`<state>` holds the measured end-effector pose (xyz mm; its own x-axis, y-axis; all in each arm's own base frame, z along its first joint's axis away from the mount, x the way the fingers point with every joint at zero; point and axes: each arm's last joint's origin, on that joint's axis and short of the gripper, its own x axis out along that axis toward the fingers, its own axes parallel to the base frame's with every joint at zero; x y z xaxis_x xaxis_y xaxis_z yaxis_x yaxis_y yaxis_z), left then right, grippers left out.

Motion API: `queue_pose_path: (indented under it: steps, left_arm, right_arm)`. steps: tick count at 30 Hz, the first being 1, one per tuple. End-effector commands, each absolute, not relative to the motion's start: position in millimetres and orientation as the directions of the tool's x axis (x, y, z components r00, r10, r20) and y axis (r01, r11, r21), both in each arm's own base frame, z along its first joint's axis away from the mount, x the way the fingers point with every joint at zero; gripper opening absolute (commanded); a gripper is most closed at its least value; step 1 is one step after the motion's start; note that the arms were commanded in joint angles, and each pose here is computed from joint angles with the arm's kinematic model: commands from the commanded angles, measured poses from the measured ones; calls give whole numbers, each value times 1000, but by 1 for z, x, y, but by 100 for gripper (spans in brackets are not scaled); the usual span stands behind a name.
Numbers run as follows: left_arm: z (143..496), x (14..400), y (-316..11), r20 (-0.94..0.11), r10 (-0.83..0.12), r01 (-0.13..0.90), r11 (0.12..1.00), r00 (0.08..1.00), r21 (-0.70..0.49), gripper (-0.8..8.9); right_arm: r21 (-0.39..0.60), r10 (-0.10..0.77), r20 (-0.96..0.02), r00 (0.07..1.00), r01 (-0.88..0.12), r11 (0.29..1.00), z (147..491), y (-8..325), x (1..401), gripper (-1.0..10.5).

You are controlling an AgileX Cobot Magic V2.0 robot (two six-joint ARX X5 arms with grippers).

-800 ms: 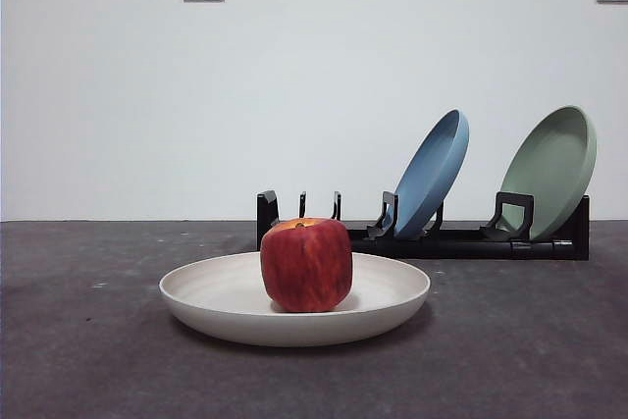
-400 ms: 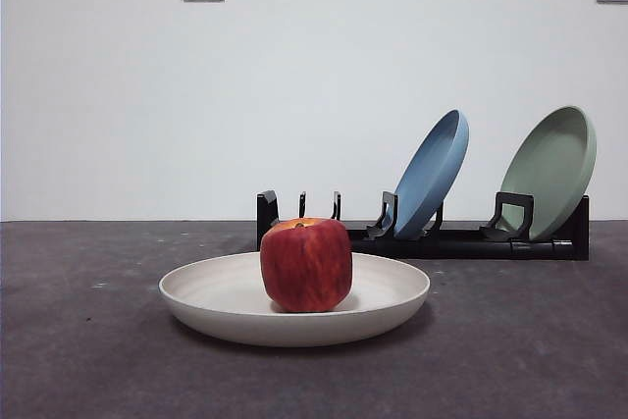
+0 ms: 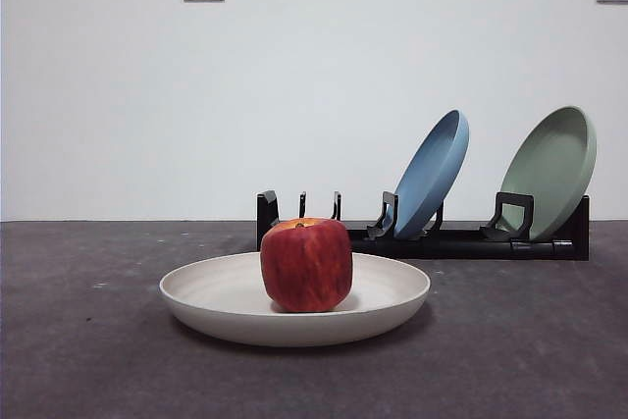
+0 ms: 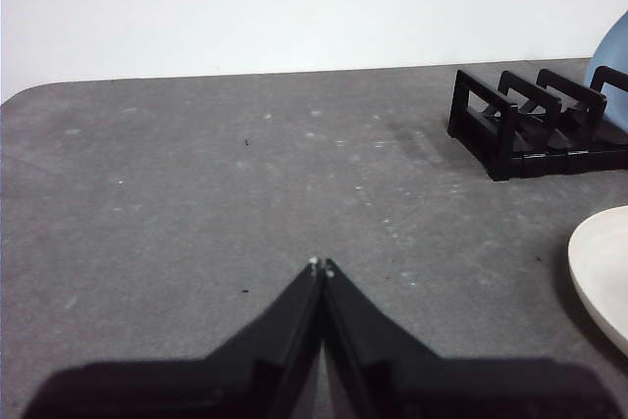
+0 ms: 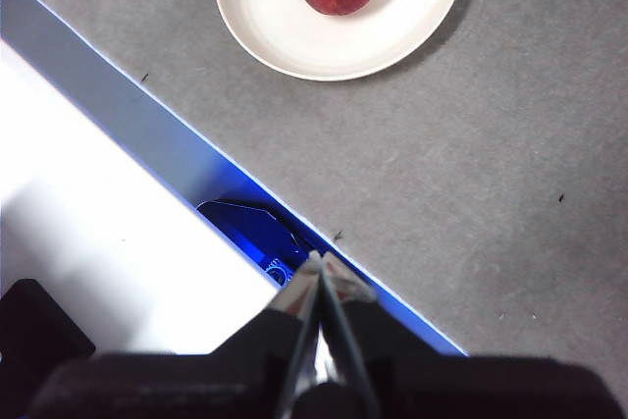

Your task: Take the yellow plate from the plate rack,put the plate on the table,take the apple from the table,put the apple in the plate

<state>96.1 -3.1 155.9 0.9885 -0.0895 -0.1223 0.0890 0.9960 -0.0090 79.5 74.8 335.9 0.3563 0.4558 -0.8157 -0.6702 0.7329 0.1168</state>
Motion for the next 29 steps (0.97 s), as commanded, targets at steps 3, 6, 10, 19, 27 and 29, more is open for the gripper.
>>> queue_pose_path:
  steps: [3, 6, 10, 19, 27, 29]
  left_arm:
    - [148, 96, -3, -166, -86, 83, 996, 982, -22, -3]
    - [147, 96, -3, -176, -88, 83, 996, 980, -36, -3]
    - [148, 96, -3, -175, -87, 78, 995, 981, -59, -3]
    - [148, 96, -3, -175, -85, 76, 995, 981, -58, -3]
    - [148, 96, -3, -175, -85, 76, 995, 981, -58, -3]
    - [148, 96, -3, -175, -85, 76, 995, 981, -58, -3]
  right_arm:
    - [119, 454, -817, 356, -666, 736, 335, 75, 80, 0]
    - [119, 454, -817, 356, -666, 736, 335, 75, 80, 0]
    - [119, 454, -817, 356, -666, 736, 335, 75, 80, 1]
    - [119, 454, -817, 356, -666, 736, 335, 75, 80, 0]
    - [119, 454, -817, 356, -666, 737, 335, 75, 80, 0]
    - [113, 452, -815, 362, -667, 737, 335, 75, 80, 0]
